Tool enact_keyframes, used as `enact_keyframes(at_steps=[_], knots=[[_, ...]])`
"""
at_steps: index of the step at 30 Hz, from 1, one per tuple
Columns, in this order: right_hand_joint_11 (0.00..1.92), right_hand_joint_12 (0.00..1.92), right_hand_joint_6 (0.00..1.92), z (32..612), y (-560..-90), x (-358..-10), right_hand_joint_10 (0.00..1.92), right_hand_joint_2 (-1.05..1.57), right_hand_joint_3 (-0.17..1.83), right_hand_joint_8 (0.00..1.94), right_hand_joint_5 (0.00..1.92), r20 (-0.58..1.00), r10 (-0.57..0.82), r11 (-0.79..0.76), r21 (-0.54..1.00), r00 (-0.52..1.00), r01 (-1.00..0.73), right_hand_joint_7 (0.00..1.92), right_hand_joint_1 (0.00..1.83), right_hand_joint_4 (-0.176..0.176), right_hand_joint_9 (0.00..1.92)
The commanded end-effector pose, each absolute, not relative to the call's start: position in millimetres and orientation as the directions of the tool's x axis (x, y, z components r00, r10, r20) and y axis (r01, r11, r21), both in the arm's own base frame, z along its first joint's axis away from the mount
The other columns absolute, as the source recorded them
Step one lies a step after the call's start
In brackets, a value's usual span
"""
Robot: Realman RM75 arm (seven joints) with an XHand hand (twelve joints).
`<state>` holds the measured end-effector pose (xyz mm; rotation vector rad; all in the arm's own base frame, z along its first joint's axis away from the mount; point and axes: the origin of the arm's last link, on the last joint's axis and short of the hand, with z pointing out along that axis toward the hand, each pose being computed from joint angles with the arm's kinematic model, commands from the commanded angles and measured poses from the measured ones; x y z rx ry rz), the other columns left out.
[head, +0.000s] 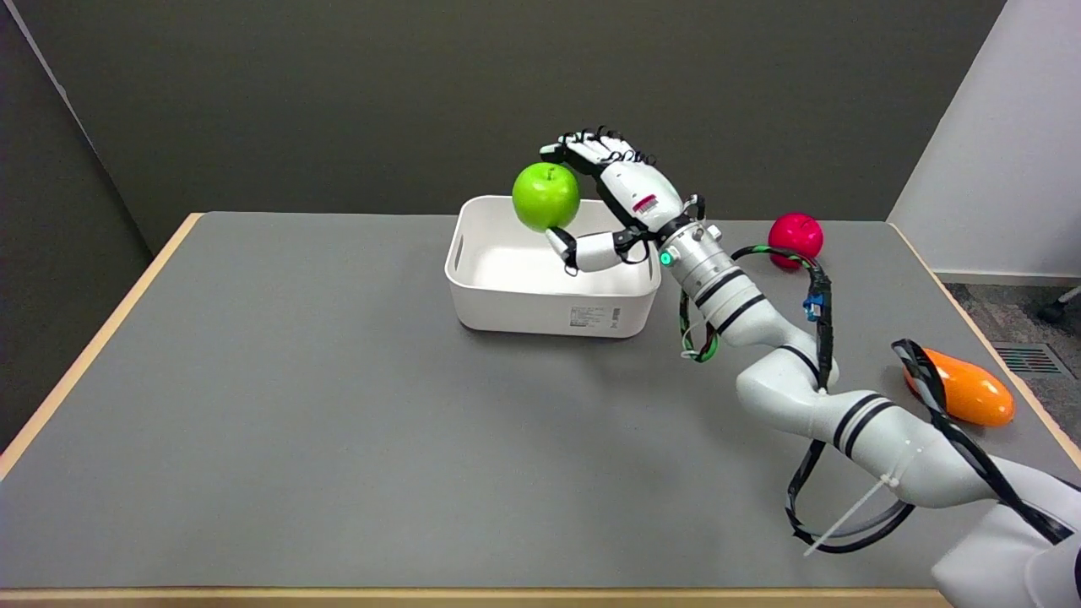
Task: Place the green apple into the white box.
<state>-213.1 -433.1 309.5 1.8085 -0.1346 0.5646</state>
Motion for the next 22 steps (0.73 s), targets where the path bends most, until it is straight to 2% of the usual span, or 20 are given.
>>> enact_keyframes(at_steps=[1, 3, 6, 10, 14, 17, 22], knots=[[0.0, 0.64, 0.43, 307.2, -405.4, -213.0, 0.25, 0.57, 0.91, 0.27, 0.21, 0.591, 0.148, -0.364, 0.778, 0.793, -0.512, 0.1, 0.75, 0.048, 0.0], [0.0, 0.58, 0.42, 307.8, -406.1, -215.1, 0.18, 0.58, 0.91, 0.26, 0.19, 0.595, 0.135, -0.351, 0.777, 0.793, -0.523, 0.07, 0.68, 0.053, 0.0], [0.0, 0.35, 0.41, 308.7, -410.2, -218.2, 0.0, 0.55, 0.89, 0.14, 0.13, 0.588, 0.108, -0.325, 0.783, 0.802, -0.531, 0.0, 0.57, 0.058, 0.0], [0.0, 0.21, 0.35, 309.2, -415.0, -215.2, 0.0, 0.55, 0.87, 0.06, 0.09, 0.584, 0.102, -0.316, 0.787, 0.805, -0.53, 0.0, 0.54, 0.046, 0.0], [0.0, 0.12, 0.33, 303.9, -413.4, -202.7, 0.0, 0.53, 0.88, 0.0, 0.06, 0.609, 0.125, -0.352, 0.766, 0.784, -0.539, 0.0, 0.5, 0.042, 0.0], [0.0, 0.08, 0.23, 299.4, -407.4, -190.1, 0.0, 0.52, 0.86, 0.0, 0.05, 0.644, 0.161, -0.4, 0.735, 0.747, -0.547, 0.0, 0.39, 0.045, 0.0], [0.0, 0.09, 0.25, 292.6, -374.5, -156.3, 0.0, 0.55, 0.76, 0.0, 0.02, 0.757, 0.284, -0.56, 0.63, 0.589, -0.539, 0.0, 0.38, 0.044, 0.0]])
